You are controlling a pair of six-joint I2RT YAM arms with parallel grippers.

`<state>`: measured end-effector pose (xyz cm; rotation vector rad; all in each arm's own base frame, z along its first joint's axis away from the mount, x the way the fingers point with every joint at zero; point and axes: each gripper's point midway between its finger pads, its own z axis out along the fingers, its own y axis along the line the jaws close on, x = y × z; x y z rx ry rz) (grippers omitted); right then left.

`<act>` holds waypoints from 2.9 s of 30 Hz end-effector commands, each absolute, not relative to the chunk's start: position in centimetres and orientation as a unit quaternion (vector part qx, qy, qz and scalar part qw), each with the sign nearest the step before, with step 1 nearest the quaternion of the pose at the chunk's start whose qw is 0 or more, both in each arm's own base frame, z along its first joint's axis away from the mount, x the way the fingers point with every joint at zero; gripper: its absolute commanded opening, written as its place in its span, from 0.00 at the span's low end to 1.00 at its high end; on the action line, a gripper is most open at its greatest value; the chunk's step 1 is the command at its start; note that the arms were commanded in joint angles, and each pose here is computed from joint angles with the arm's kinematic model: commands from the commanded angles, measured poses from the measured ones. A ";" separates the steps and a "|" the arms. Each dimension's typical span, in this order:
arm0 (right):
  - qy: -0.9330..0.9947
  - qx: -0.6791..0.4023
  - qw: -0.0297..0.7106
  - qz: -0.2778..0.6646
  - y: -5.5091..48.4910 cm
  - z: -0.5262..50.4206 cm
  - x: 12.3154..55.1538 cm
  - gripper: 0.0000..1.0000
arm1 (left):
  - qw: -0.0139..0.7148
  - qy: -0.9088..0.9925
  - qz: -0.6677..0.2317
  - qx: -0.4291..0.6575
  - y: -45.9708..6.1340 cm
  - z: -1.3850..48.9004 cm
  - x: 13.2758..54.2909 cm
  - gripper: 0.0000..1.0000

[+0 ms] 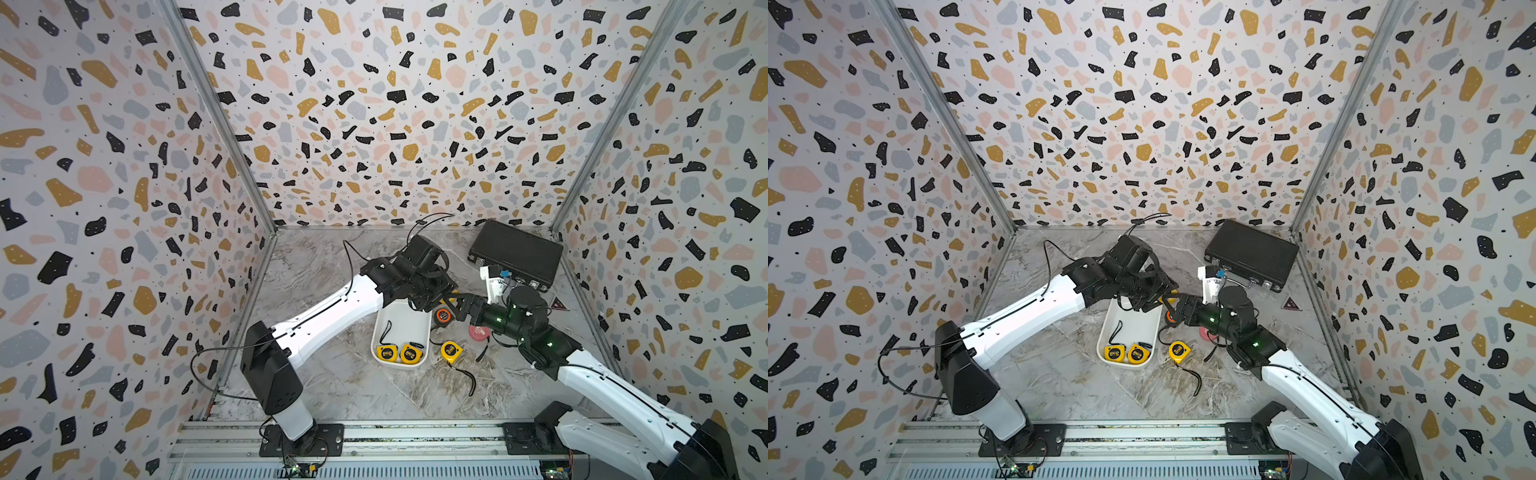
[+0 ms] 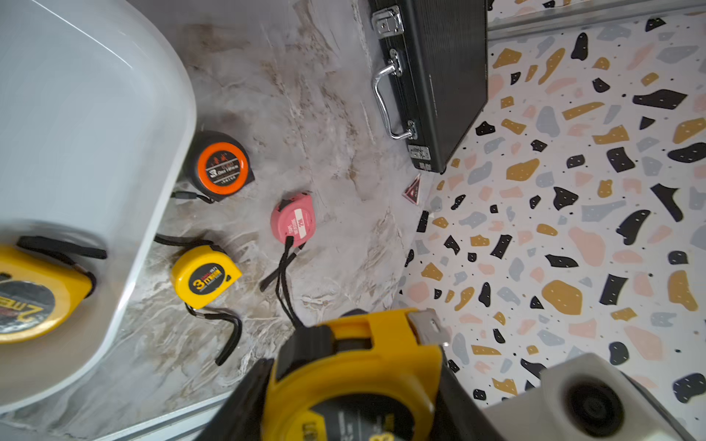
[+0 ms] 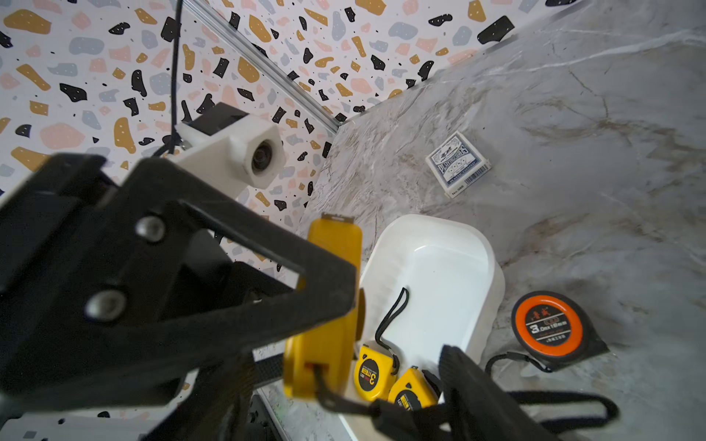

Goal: Take the tape measure out of the storage box
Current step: Place the tape measure at the center of the board.

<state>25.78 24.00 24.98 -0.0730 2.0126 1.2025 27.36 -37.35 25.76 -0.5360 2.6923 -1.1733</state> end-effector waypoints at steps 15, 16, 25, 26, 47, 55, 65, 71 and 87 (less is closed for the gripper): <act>0.775 -0.017 0.428 0.465 23.1 26.3 26.3 0.24 | 0.055 0.875 -0.451 -0.167 -39.1 28.0 25.9 0.00; 0.776 -0.015 0.428 0.463 23.0 26.2 26.3 0.21 | 0.055 0.875 -0.452 -0.166 -39.3 27.9 25.9 0.00; 0.793 0.007 0.421 0.441 22.0 24.3 26.8 0.13 | 0.087 0.891 -0.416 -0.160 -37.7 27.0 26.6 1.00; 0.794 0.012 0.419 0.440 21.8 24.1 27.0 0.13 | 0.093 0.893 -0.409 -0.161 -37.1 26.9 26.7 1.00; 0.844 0.146 0.287 0.428 19.7 12.1 34.1 0.14 | 0.117 0.911 -0.348 -0.186 -31.5 23.8 26.3 1.00; 0.855 0.163 0.256 0.420 19.4 9.0 34.9 0.15 | 0.119 0.912 -0.345 -0.186 -31.4 23.7 26.4 1.00; 0.866 0.172 0.226 0.413 19.6 7.1 35.7 0.21 | 0.122 0.912 -0.341 -0.190 -31.1 23.7 26.6 1.00; 0.882 0.170 0.205 0.390 19.3 6.4 34.9 0.35 | 0.123 0.912 -0.343 -0.190 -31.3 23.8 26.8 1.00; 0.904 0.160 0.190 0.347 18.0 7.3 33.2 0.62 | 0.130 0.916 -0.330 -0.188 -30.5 23.6 26.7 1.00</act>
